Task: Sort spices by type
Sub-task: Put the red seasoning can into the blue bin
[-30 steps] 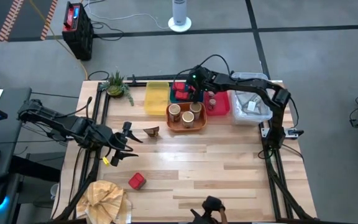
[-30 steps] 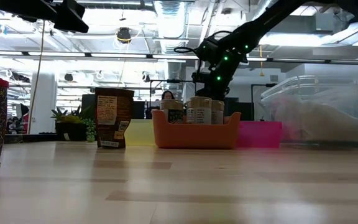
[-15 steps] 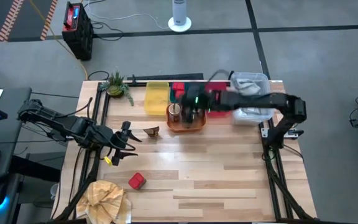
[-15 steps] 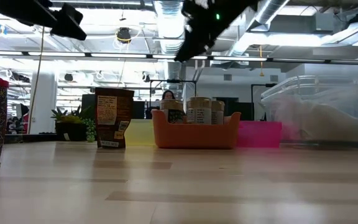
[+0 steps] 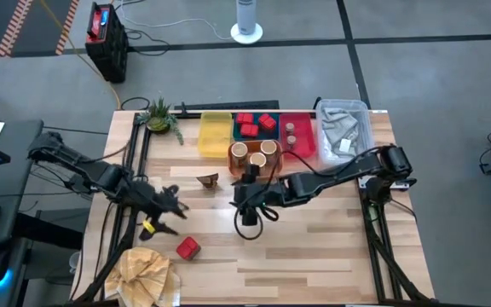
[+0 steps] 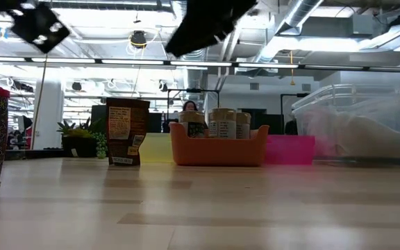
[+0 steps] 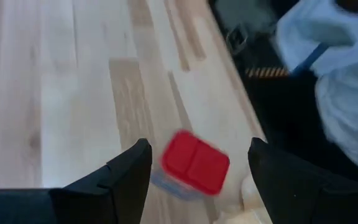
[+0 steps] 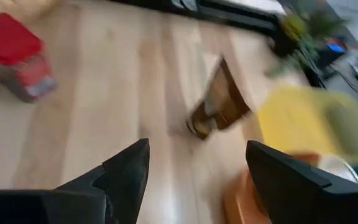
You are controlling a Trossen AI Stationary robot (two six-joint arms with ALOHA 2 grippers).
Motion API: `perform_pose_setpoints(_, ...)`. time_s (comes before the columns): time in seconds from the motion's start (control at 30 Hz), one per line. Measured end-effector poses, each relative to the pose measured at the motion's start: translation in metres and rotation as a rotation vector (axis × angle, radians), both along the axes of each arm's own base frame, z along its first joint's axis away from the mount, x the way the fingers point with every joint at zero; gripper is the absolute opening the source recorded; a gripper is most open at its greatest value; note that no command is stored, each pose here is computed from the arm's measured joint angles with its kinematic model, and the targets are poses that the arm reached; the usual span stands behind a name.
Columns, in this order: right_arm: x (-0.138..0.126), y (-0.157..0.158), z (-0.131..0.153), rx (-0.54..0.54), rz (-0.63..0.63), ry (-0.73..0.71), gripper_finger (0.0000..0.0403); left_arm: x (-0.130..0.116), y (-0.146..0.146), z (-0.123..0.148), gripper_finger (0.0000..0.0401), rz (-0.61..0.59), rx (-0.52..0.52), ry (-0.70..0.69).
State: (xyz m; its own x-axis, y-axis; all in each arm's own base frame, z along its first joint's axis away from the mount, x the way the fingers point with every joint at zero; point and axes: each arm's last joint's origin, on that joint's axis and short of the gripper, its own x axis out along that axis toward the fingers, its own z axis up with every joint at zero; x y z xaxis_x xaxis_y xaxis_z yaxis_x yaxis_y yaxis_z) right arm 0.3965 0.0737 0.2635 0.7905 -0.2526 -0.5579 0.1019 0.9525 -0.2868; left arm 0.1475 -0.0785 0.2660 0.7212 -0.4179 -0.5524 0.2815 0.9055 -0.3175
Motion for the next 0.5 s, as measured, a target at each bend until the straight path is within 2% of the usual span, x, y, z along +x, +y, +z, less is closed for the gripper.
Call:
perform_pose_setpoints(0.13, -0.006, 0.0, -0.004, -0.043, -0.128, 0.035, 0.03, 0.006, -0.024, -0.004, 0.0253, 0.041, 0.055, 0.08)
perform_pose_setpoints(0.23, -0.01, -0.003, -0.007, -0.071, -0.203, 0.064, 0.03, 0.012, -0.042, -0.004, 0.0253, 0.024, 0.093, 0.103)
perform_pose_setpoints(0.33, -0.011, -0.006, -0.008, -0.089, -0.238, 0.067, 0.03, 0.02, -0.059, -0.012, 0.0253, 0.006, 0.162, 0.129)
perform_pose_setpoints(0.5, -0.011, -0.007, -0.007, -0.122, -0.268, 0.056, 0.03, 0.035, -0.076, -0.041, 0.0253, -0.003, 0.255, 0.216)
